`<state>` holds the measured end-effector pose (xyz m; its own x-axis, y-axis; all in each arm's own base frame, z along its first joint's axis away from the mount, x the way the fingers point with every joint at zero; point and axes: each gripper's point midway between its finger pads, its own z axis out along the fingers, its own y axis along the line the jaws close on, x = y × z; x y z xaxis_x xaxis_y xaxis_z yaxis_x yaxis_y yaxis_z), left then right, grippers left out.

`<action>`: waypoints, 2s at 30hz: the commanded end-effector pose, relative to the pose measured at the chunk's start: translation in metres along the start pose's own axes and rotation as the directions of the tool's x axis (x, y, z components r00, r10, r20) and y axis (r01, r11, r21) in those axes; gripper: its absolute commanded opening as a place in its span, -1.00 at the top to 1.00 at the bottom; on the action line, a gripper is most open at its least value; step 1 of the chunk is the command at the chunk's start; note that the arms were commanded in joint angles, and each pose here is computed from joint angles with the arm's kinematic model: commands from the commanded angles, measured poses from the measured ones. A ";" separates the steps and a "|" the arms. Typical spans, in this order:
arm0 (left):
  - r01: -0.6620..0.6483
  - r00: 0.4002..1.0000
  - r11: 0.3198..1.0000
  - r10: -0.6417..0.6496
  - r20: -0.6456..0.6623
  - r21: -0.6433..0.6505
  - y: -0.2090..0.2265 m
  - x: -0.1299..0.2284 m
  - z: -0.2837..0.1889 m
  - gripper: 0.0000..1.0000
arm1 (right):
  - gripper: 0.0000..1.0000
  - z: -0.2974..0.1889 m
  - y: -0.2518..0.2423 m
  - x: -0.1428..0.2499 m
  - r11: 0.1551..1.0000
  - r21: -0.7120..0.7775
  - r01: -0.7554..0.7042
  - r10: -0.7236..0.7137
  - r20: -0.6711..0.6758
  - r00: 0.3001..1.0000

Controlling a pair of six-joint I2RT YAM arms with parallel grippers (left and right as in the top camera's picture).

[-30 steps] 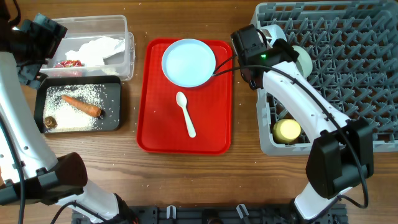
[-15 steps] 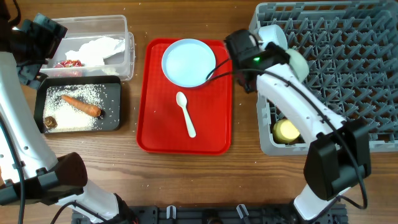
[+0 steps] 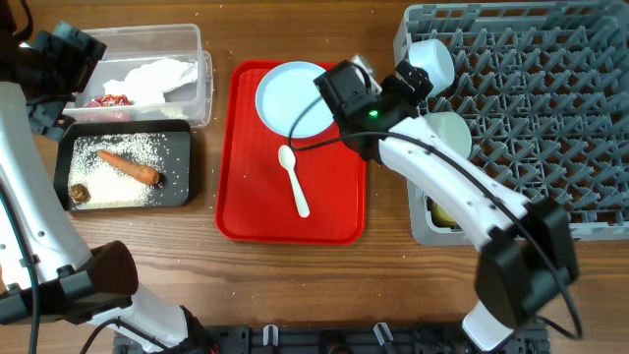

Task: Sort waste into correct bins and load items into the dishwasher rack
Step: 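Grasp the edge of the light blue plate with the right gripper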

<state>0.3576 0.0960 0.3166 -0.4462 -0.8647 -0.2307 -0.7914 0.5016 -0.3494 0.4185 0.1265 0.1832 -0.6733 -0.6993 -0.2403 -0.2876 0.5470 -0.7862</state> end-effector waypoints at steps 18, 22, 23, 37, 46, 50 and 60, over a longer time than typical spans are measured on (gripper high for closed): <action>0.020 1.000 1.000 -0.020 0.008 -0.008 0.002 -0.002 0.000 -1.00 | -0.56 -0.085 0.188 -0.075 0.285 -0.800 -0.529 0.505 -0.344 0.792; 0.020 1.000 1.000 -0.020 0.008 -0.008 0.002 -0.002 0.000 -1.00 | -0.51 -0.051 0.180 -0.065 0.316 -0.638 -0.702 0.606 -0.433 0.667; 0.020 1.000 1.000 -0.020 0.008 -0.008 0.002 -0.002 0.000 -1.00 | -0.50 -0.044 0.173 -0.065 0.328 -0.606 -0.724 0.637 -0.424 0.644; 0.020 1.000 1.000 -0.020 0.008 -0.008 0.002 -0.002 0.000 -1.00 | -0.21 0.041 0.180 -0.059 0.161 -0.428 -0.889 0.719 -0.566 0.403; 0.020 1.000 1.000 -0.020 0.008 -0.008 0.002 -0.002 0.000 -1.00 | 0.41 0.057 0.206 -0.052 0.166 -0.417 -0.894 0.689 -0.599 0.407; 0.020 1.000 1.000 -0.020 0.008 -0.008 0.002 -0.002 0.000 -1.00 | 0.91 0.057 0.208 -0.046 0.180 -0.402 -0.898 0.676 -0.613 0.410; 0.020 1.000 1.000 -0.020 0.008 -0.008 0.002 -0.002 0.000 -1.00 | 0.92 0.050 0.211 -0.040 0.149 -0.433 -0.889 0.597 -0.677 0.430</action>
<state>0.3577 0.0959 0.3166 -0.4460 -0.8649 -0.2303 -0.7915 0.5013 -0.3497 0.4279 0.2475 0.0081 -0.8937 0.3694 -0.2548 0.2755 0.8998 0.3383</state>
